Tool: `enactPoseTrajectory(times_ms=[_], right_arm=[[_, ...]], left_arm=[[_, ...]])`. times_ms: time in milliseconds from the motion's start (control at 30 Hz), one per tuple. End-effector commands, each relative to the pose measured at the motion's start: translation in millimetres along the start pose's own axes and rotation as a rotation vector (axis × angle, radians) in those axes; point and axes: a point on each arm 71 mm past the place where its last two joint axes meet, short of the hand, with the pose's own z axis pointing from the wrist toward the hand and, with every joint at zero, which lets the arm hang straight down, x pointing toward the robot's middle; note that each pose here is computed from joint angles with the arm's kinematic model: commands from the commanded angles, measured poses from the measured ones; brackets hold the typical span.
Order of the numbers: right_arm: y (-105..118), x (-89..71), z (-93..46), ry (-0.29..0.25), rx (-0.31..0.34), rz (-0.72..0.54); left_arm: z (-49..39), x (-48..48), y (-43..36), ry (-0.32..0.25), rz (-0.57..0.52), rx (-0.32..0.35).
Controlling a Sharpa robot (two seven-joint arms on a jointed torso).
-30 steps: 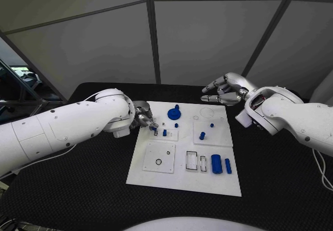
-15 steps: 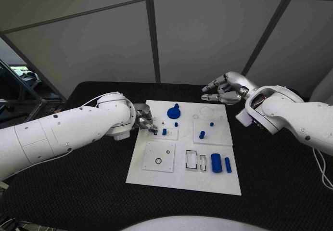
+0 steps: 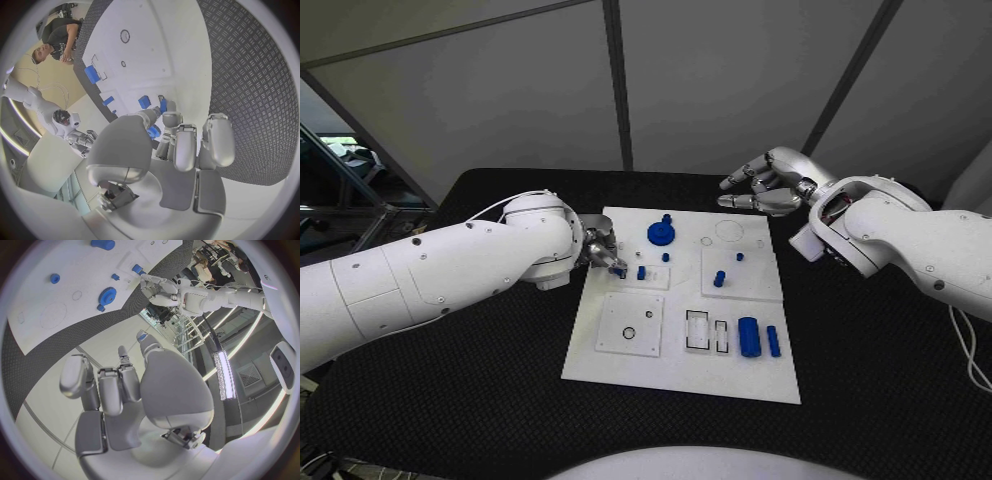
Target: Assemble the parts on the task board
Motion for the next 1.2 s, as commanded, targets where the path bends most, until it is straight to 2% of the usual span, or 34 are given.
enactPoseTrajectory(times_ms=[33, 533, 767, 1200], right_arm=[[0.7, -0.6, 0.2, 0.005, -0.006, -0.002], [0.4, -0.3, 0.7, 0.007, -0.005, -0.002], [0.5, -0.2, 0.8, 0.008, -0.005, -0.002], [0.2, -0.2, 0.9, 0.01, -0.004, -0.002]], left_arm=[[0.2, 2.8, -0.6, 0.013, 0.026, -0.008], [0.2, 1.5, -3.0, -0.017, 0.006, -0.003], [1.0, 1.6, -2.6, -0.011, 0.01, -0.006], [3.1, 4.4, -6.6, 0.008, 0.024, -0.003]])
